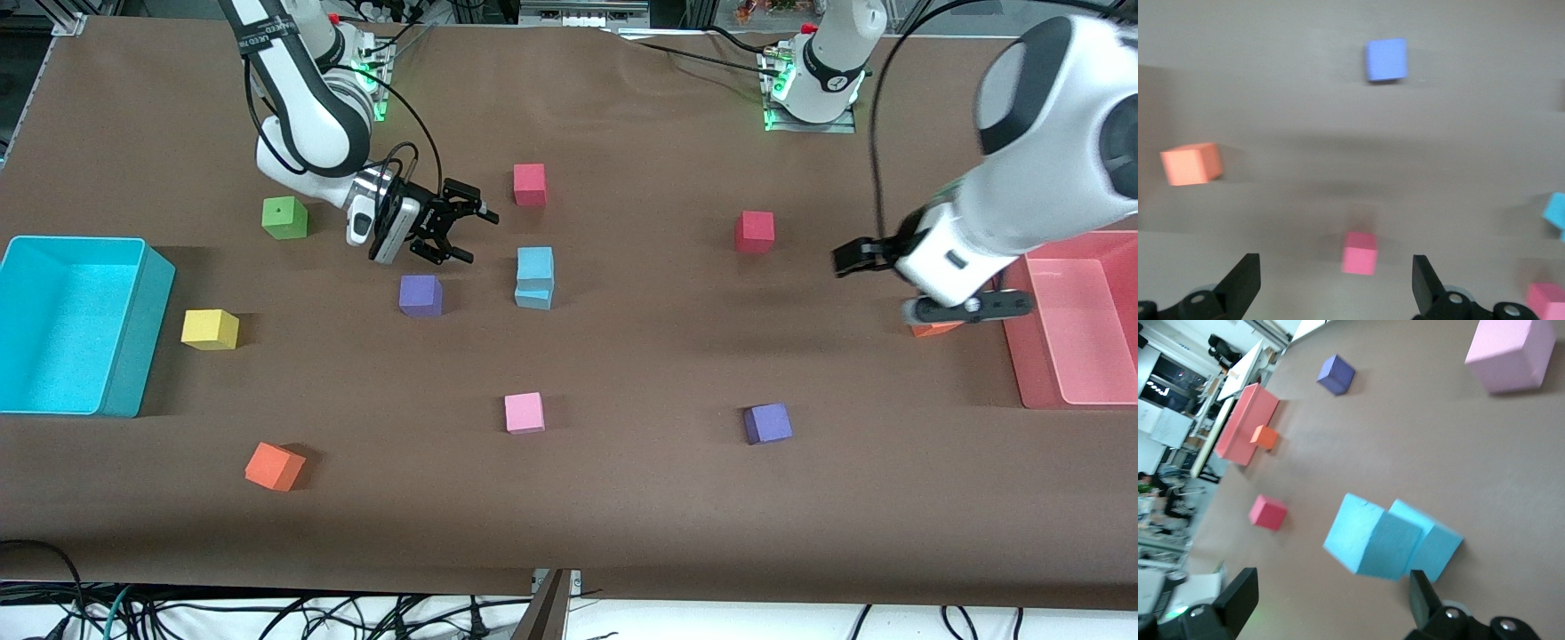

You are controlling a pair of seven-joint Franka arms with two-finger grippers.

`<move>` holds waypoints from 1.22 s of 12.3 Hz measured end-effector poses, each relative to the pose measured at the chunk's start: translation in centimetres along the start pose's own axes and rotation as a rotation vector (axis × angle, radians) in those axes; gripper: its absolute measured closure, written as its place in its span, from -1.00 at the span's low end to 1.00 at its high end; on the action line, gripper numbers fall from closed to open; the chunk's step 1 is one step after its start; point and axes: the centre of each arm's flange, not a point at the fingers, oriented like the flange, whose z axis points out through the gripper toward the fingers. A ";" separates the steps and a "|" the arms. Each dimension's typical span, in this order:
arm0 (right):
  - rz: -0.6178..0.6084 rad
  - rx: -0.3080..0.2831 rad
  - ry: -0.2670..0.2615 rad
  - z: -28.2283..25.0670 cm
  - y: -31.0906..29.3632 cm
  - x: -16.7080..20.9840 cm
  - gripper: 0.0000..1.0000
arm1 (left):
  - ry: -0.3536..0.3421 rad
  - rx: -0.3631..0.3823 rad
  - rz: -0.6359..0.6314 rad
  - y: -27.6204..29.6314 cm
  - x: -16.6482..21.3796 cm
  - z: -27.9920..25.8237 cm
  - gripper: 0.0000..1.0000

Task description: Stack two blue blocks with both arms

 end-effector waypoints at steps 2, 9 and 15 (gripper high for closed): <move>0.033 0.029 -0.139 -2.2 0.4 1.0 -1.00 | 0.015 0.027 -0.012 -3.7 -1.0 -0.9 -1.00; 0.049 -0.318 -0.701 -15.3 -1.8 10.3 -1.00 | 0.024 0.047 0.008 -9.1 -2.2 -1.7 -1.00; 0.424 -0.910 -0.461 -27.1 -7.4 19.7 -1.00 | 0.025 0.047 0.008 -9.0 -2.2 -1.8 -1.00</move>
